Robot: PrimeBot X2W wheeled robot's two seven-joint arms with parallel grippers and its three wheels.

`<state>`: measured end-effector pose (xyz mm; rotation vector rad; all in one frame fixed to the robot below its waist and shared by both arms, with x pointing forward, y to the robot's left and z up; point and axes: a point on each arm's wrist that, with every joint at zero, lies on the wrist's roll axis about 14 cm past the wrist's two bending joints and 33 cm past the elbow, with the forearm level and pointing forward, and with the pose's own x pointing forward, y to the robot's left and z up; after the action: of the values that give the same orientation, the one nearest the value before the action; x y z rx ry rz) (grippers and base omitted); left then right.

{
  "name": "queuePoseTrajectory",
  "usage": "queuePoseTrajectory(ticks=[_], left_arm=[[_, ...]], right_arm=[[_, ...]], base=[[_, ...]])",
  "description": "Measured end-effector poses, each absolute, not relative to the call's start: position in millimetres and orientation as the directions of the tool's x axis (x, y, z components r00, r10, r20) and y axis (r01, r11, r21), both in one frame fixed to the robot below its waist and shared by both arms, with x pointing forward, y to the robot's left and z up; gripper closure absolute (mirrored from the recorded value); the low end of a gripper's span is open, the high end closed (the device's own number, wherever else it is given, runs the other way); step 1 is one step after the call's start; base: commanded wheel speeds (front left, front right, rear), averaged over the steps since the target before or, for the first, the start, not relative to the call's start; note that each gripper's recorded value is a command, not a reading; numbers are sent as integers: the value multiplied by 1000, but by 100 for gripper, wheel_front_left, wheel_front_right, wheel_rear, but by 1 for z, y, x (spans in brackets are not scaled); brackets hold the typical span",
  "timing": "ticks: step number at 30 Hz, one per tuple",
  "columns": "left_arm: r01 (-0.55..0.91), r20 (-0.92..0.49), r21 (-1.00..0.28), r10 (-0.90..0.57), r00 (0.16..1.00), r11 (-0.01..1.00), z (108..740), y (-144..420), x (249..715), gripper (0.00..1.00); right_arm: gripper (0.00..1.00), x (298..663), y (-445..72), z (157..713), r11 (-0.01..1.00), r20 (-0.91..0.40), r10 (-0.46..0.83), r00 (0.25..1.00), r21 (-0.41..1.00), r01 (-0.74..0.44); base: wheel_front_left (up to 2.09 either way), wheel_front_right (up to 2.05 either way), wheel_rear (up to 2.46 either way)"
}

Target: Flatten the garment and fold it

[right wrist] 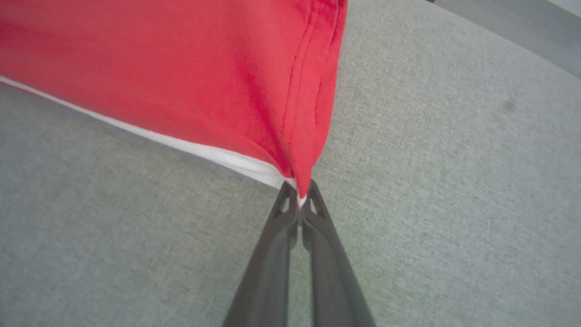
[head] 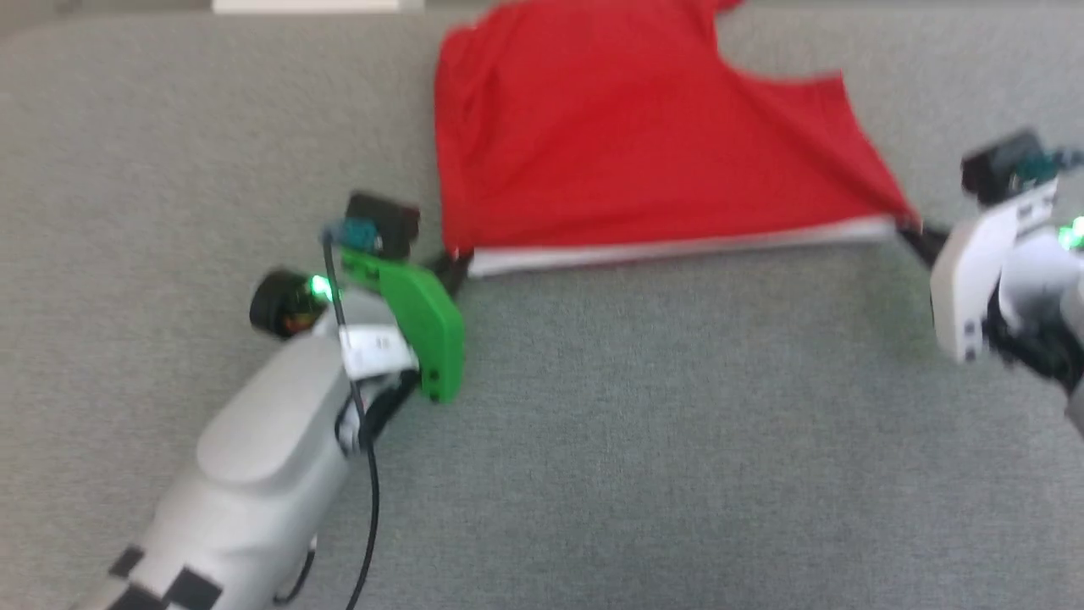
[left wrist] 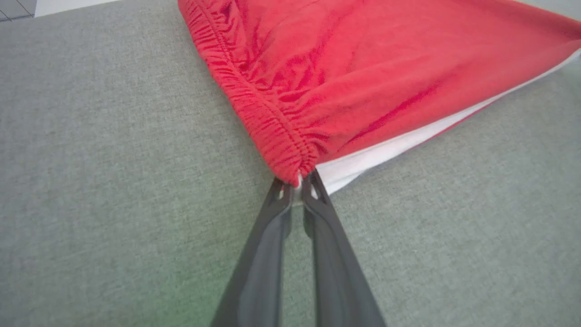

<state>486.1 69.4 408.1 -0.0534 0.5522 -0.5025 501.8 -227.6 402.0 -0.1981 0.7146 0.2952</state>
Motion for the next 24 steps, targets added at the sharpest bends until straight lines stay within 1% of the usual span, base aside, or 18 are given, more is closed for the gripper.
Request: queuePoseTrajectory(ticks=[7, 11, 17, 24], left_arm=[[444, -467, -162, -465, 752, 881, 432, 78, 451, 100], [440, -459, -167, -464, 758, 883, 440, 79, 427, 100], [434, -475, -232, -491, 730, 870, 442, 69, 377, 100], [441, -506, -265, -513, 693, 857, 441, 63, 320, 100]], right_arm=[[100, 447, -225, 402, 938, -738, 228, 635, -10, -347], [100, 419, -227, 407, 936, -760, 241, 603, 17, -352], [100, 377, -241, 416, 941, -781, 237, 578, 36, -337], [100, 327, -251, 418, 942, -811, 252, 527, 83, -324]], base=[[0, 0, 0], [0, 0, 0], [0, 0, 0], [0, 0, 0]])
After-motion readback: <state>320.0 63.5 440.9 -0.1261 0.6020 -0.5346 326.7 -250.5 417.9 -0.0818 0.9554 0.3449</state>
